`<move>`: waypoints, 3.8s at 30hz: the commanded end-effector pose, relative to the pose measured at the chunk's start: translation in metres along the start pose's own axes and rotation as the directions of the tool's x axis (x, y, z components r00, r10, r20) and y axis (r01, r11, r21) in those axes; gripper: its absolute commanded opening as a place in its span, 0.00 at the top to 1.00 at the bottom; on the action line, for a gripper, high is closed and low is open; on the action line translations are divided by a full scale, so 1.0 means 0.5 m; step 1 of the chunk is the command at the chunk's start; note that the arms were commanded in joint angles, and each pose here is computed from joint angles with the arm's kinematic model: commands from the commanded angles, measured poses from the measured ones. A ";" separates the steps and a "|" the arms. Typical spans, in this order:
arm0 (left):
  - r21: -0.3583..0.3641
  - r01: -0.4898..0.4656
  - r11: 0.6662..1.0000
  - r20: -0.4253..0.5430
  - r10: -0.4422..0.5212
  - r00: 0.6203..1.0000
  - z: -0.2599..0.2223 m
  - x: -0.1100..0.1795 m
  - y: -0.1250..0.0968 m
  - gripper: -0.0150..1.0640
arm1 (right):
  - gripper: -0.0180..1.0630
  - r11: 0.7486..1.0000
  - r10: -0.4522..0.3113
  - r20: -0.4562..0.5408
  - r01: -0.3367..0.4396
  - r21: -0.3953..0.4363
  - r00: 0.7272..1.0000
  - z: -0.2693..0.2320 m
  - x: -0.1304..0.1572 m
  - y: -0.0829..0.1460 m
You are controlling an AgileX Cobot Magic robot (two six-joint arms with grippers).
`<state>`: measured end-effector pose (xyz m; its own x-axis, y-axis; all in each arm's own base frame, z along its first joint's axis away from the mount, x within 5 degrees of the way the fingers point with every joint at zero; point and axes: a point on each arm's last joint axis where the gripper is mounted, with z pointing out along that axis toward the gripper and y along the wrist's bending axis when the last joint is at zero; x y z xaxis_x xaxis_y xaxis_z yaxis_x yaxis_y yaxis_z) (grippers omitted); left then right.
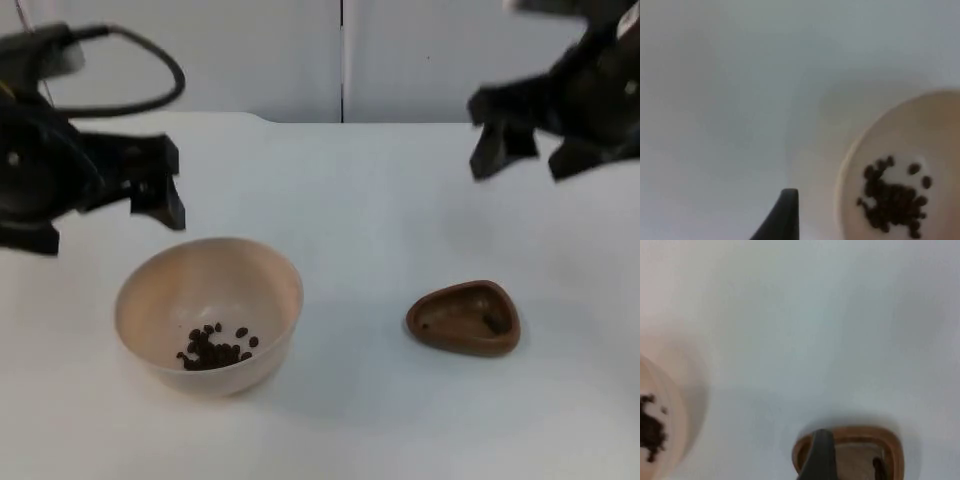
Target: Pick up the bowl with the left hand and pour the coffee beans from the cup into the bowl with the right hand.
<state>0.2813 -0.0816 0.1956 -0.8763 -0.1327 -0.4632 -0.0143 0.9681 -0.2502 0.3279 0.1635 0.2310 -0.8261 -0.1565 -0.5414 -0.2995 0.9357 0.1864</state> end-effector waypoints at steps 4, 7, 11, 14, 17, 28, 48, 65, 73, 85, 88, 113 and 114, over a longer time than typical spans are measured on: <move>0.045 -0.049 0.998 0.153 0.041 0.987 -0.093 -0.017 -0.013 0.11 | 0.37 0.996 -0.085 0.181 0.090 -0.022 0.980 -0.149 -0.027 0.016; 0.066 -0.058 0.996 0.220 0.042 0.975 -0.133 -0.021 -0.018 0.11 | 0.37 0.993 -0.104 0.251 0.114 -0.027 0.962 -0.206 -0.030 0.022; 0.089 -0.094 0.992 0.317 0.061 0.946 -0.196 -0.021 -0.023 0.11 | 0.37 0.989 -0.124 0.334 0.142 -0.030 0.934 -0.284 -0.025 0.028; 0.098 -0.102 0.990 0.350 0.062 0.935 -0.218 -0.019 -0.025 0.11 | 0.37 0.987 -0.141 0.351 0.161 -0.027 0.926 -0.306 -0.021 0.029; 0.101 -0.127 0.987 0.387 0.078 0.919 -0.244 -0.015 -0.026 0.11 | 0.37 0.983 -0.162 0.357 0.182 -0.023 0.920 -0.327 -0.014 0.030; 0.095 -0.193 0.977 0.420 0.136 0.897 -0.298 0.006 -0.026 0.11 | 0.37 0.980 -0.178 0.338 0.198 -0.025 0.924 -0.356 0.003 0.031; 0.102 -0.277 0.955 0.509 0.189 0.840 -0.418 0.074 -0.017 0.11 | 0.37 0.976 -0.190 0.457 0.217 -0.006 0.869 -0.410 0.115 0.008; 0.090 -0.351 0.932 0.560 0.244 0.792 -0.494 0.156 0.003 0.11 | 0.37 0.973 -0.189 0.559 0.231 -0.005 0.807 -0.487 0.222 -0.008; 0.086 -0.358 0.930 0.573 0.247 0.782 -0.475 0.217 0.027 0.11 | 0.37 0.969 -0.197 0.576 0.245 -0.005 0.793 -0.518 0.261 -0.012; 0.035 -0.416 0.909 0.532 0.336 0.777 -0.499 0.300 0.057 0.11 | 0.37 0.965 -0.207 0.617 0.261 0.003 0.759 -0.512 0.360 -0.034; 0.015 -0.442 0.897 0.527 0.369 0.766 -0.501 0.309 0.061 0.11 | 0.37 0.964 -0.207 0.635 0.264 0.004 0.744 -0.520 0.376 -0.036; -0.034 -0.460 0.887 0.516 0.410 0.752 -0.450 0.412 0.110 0.11 | 0.37 0.934 -0.298 0.660 0.353 0.052 0.690 -0.579 0.531 -0.060; -0.033 -0.459 0.888 0.516 0.408 0.753 -0.450 0.412 0.110 0.11 | 0.37 0.933 -0.305 0.649 0.354 0.058 0.697 -0.577 0.533 -0.061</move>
<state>-0.0084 -0.0086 0.2795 -0.4103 0.1963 -0.8905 0.3871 0.9217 0.0248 -0.0203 0.0033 0.3205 -0.1642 -0.1646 -0.9726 -0.5523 0.8323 -0.0476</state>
